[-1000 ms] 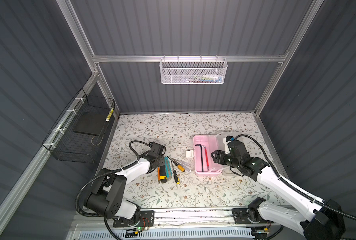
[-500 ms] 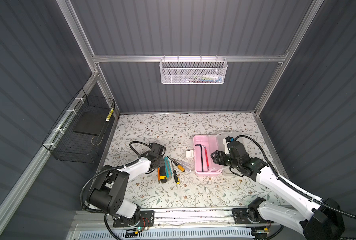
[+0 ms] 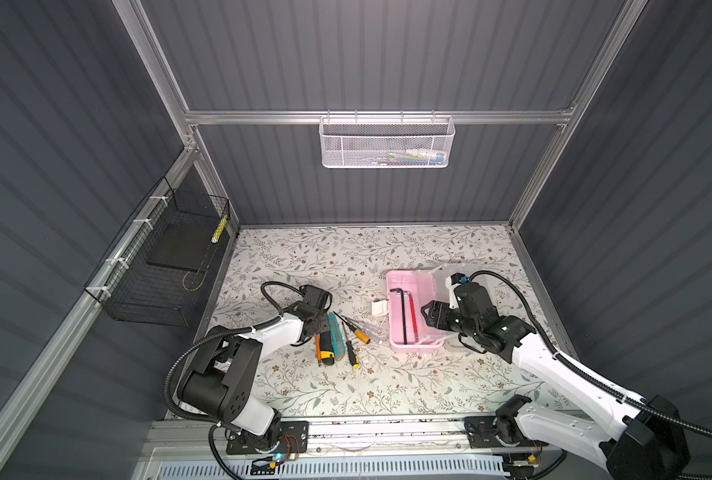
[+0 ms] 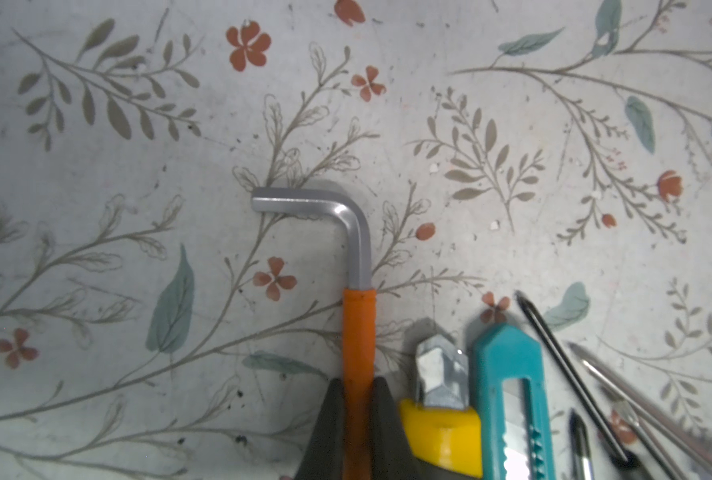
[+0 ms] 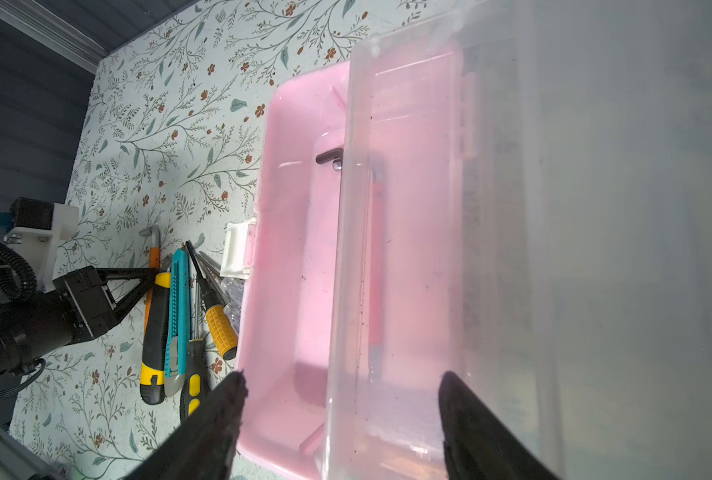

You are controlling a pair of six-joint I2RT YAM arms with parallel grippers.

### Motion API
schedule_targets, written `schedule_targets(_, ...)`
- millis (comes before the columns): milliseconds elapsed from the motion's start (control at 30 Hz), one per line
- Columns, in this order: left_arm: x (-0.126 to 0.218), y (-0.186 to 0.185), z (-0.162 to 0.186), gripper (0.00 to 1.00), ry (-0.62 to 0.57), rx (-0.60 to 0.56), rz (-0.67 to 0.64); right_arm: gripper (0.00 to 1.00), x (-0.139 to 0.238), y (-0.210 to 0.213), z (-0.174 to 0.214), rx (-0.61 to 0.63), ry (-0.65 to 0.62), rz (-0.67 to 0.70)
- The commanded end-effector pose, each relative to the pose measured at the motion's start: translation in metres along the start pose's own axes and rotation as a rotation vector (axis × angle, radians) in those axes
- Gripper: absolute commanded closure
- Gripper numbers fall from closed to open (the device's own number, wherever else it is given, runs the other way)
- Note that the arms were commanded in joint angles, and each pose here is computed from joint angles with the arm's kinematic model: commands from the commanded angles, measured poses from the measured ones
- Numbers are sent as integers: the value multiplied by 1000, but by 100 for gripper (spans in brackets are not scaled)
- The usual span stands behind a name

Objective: Pack the tool kit
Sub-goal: 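Grasp the orange-handled hex key with the left gripper, then carry the orange-handled hex key with the left gripper into the pink box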

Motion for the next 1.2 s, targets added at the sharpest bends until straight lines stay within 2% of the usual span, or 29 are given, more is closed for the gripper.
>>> schedule_targets(0,-9,7,6,100,55,-10,-61,26,-2,0,3,2,10,-7)
schedule_targets(167,-2,6,-1,100,43,-16,-84,26,-2,3,3,-10,0,-47)
schedule_targets(367,46,-2,-22,100,-49,-9,19,26,-5,4,3,-20,-7,-66)
schedule_targets(467,77,-9,-37,100,-91,1,96,26,-3,5,1,-22,-16,-71)
schedule_targets(633,117,-30,-51,100,-135,62,322,26,13,7,-9,-35,-69,-68)
schedule_targets(933,136,-127,-41,100,-139,66,631,26,51,0,-23,-78,-190,-55)
schedule_targets(1167,119,-198,-30,100,-104,-1,716,26,59,-5,-18,-87,-191,-36)
Point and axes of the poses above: each gripper's point midway between its finger pads, its own x axis back along the fingers, its own y axis along the line the jaws close on, z = x × y, the point moved 9 cm from there along x, back along the fingers, and after that the axes turned 7 degrees about x, right-handed, at the moved point
